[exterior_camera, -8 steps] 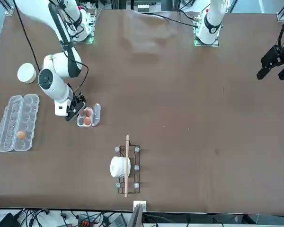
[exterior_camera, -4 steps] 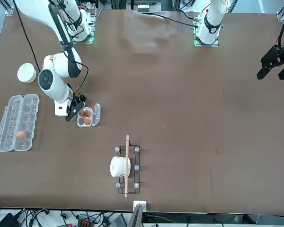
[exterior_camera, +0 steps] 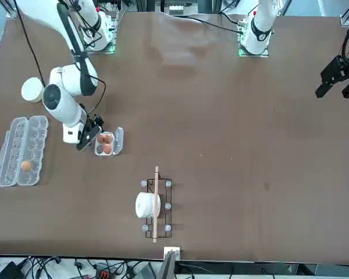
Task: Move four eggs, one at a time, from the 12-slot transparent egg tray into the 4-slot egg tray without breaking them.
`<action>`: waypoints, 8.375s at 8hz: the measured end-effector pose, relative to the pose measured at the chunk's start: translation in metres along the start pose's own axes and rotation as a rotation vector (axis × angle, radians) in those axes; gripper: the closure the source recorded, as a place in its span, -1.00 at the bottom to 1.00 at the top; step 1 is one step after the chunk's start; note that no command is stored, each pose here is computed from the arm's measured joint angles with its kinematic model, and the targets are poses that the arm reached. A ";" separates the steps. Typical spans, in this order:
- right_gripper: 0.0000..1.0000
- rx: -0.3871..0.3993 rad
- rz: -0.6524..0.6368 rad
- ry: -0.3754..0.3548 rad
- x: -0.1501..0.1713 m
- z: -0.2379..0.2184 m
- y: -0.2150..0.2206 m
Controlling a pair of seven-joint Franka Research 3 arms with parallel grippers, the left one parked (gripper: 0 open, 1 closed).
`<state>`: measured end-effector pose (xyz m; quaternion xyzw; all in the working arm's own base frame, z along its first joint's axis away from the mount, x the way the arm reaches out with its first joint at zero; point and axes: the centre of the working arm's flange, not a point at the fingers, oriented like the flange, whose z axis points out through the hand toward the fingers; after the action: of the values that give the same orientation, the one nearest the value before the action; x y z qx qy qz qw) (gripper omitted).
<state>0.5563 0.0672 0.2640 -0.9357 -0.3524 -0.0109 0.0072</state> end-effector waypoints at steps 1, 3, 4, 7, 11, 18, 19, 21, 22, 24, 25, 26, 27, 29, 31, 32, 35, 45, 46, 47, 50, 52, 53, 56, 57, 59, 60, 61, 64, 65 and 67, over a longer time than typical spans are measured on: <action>-1.00 -0.004 -0.024 0.000 -0.013 -0.016 0.029; -1.00 -0.024 -0.143 0.011 -0.049 -0.042 0.093; -1.00 -0.039 -0.222 0.018 -0.065 -0.050 0.118; -1.00 -0.093 -0.490 0.024 -0.097 -0.062 0.187; -1.00 -0.100 -0.686 0.000 -0.137 -0.030 0.263; -1.00 -0.038 -0.857 -0.016 -0.153 0.020 0.316; -1.00 -0.038 -0.859 -0.017 -0.154 0.023 0.319; -0.98 -0.042 -0.862 -0.018 -0.160 0.025 0.326; -0.98 -0.039 -0.859 -0.018 -0.162 0.028 0.327; -0.95 -0.028 -0.854 -0.018 -0.166 0.036 0.328; -0.95 -0.024 -0.853 -0.018 -0.167 0.039 0.328; -0.93 -0.022 -0.854 -0.018 -0.166 0.041 0.328; -0.89 -0.024 -0.860 -0.018 -0.166 0.042 0.329; -0.87 -0.028 -0.868 -0.019 -0.164 0.044 0.333; -0.80 -0.030 -0.876 -0.019 -0.163 0.048 0.336; -0.74 -0.032 -0.878 -0.019 -0.163 0.048 0.337; -0.31 -0.033 -0.875 -0.017 -0.163 0.041 0.339; -0.16 0.039 -0.746 0.028 -0.132 -0.085 0.312; -0.16 0.067 -0.683 0.023 -0.118 -0.100 0.294; -0.16 0.092 -0.619 0.015 -0.106 -0.103 0.276; -0.16 0.146 -0.370 -0.028 -0.066 -0.092 0.211; -0.16 0.134 -0.221 -0.047 -0.025 -0.088 0.157; -0.16 0.118 -0.164 -0.047 -0.010 -0.080 0.135; -0.16 0.107 -0.027 -0.062 0.010 -0.045 0.091; -0.16 0.099 0.001 -0.060 0.015 -0.037 0.080; -0.16 0.093 0.056 -0.064 0.024 -0.027 0.061; -0.16 0.089 0.082 -0.064 0.029 -0.025 0.053; -0.16 0.084 0.107 -0.063 0.036 -0.024 0.044; -0.16 0.075 0.149 -0.060 0.052 -0.020 0.018; -0.16 0.072 0.150 -0.057 0.053 -0.019 0.017; -0.16 0.073 0.154 -0.061 0.050 -0.012 0.017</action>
<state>0.6051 0.0869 0.2772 -0.9591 -0.2796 0.0312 0.0314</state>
